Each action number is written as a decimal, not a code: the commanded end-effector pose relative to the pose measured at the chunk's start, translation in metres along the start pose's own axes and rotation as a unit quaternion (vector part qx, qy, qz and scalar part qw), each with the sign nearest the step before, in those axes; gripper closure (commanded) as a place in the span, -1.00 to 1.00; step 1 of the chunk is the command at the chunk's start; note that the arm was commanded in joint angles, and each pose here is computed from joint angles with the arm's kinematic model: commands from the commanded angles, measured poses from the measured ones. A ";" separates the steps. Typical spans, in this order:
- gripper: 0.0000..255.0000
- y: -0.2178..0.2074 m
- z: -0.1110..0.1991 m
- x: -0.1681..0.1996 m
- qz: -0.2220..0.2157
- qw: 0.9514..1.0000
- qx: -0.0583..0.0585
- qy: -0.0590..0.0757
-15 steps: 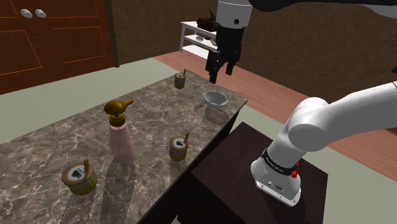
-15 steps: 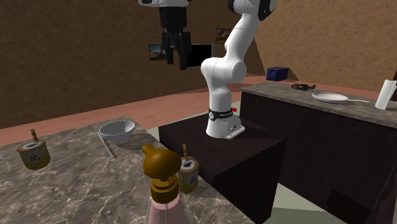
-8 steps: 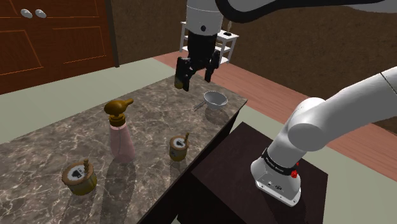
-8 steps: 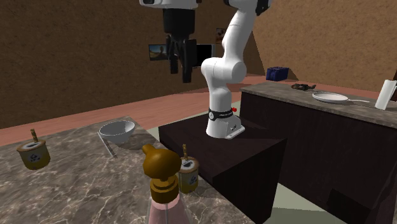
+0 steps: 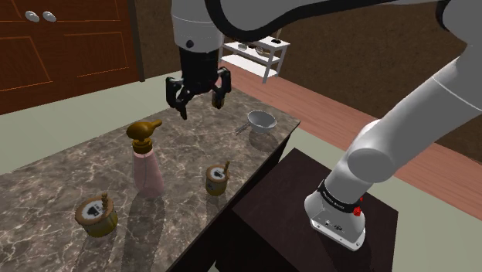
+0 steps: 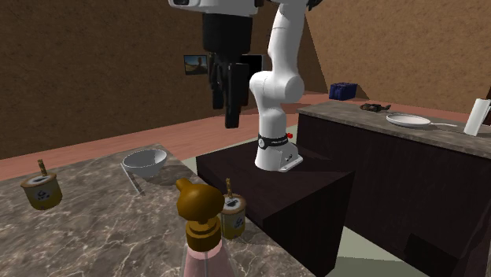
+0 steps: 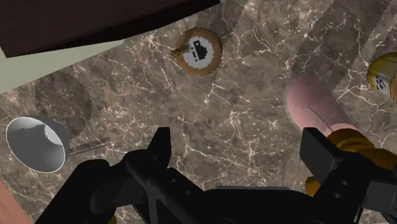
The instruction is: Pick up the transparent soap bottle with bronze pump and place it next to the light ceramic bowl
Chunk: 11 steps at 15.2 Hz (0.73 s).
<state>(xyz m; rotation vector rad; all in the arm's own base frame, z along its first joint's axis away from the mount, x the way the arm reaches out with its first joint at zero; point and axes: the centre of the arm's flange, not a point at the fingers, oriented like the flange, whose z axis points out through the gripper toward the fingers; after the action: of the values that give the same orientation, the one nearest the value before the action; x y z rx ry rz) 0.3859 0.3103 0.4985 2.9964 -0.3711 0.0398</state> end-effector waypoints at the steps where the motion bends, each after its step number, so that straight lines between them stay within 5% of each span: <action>1: -1.00 -0.029 0.004 0.007 0.016 1.000 0.000 0.005; 11: -1.00 -0.145 0.018 0.048 0.082 0.996 -0.009 0.030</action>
<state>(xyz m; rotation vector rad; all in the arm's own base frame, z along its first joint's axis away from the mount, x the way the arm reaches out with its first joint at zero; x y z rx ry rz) 0.4621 0.4295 0.4684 2.9378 -0.5871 0.1317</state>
